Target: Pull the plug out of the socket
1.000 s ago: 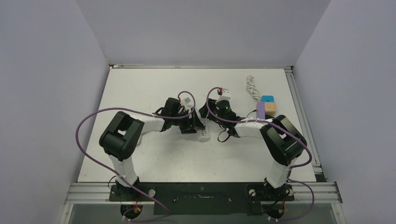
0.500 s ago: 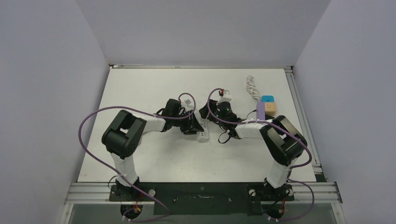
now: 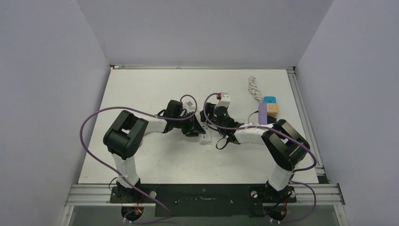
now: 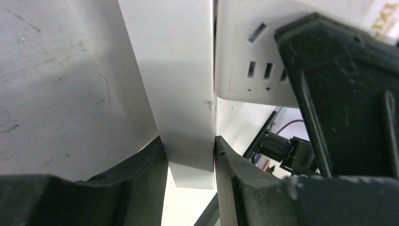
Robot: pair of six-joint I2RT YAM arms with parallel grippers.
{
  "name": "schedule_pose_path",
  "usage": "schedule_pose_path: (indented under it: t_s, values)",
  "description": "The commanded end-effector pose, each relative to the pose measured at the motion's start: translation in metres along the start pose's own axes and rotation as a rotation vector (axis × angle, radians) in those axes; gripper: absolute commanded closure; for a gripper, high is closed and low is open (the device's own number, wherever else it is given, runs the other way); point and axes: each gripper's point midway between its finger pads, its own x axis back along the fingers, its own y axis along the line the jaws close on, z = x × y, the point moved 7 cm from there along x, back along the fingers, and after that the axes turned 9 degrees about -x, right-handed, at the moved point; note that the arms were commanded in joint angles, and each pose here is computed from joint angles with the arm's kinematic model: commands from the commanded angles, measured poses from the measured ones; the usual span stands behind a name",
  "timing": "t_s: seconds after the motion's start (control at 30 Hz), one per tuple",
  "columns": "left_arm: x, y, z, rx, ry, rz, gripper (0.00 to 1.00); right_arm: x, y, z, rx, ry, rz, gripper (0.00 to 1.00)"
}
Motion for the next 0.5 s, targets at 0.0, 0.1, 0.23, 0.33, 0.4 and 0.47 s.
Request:
schedule_pose_path:
  t_s: [0.0,0.1,0.23,0.33,0.4,0.47]
  values:
    - [-0.003,0.004,-0.005,-0.016,-0.022,-0.001,1.0,0.016,0.024,-0.008,0.097,-0.085,0.0,0.95]
    - [-0.002,0.007,-0.006,-0.013,-0.029,-0.024,1.0,0.016,0.027,-0.005,0.089,-0.076,-0.01,0.95]
    - [-0.002,0.012,-0.005,0.002,-0.025,-0.054,1.0,0.013,0.023,-0.005,0.052,-0.056,-0.023,0.95]
    - [-0.002,0.016,-0.003,0.01,-0.021,-0.072,1.0,0.011,0.016,-0.008,-0.012,-0.032,-0.062,0.95]
    - [-0.002,0.018,-0.002,0.009,-0.027,-0.088,1.0,0.009,0.01,-0.011,-0.069,0.003,-0.11,0.95]
    - [-0.001,0.019,-0.001,0.01,-0.031,-0.099,1.0,0.008,0.004,-0.015,-0.141,0.029,-0.178,0.95]
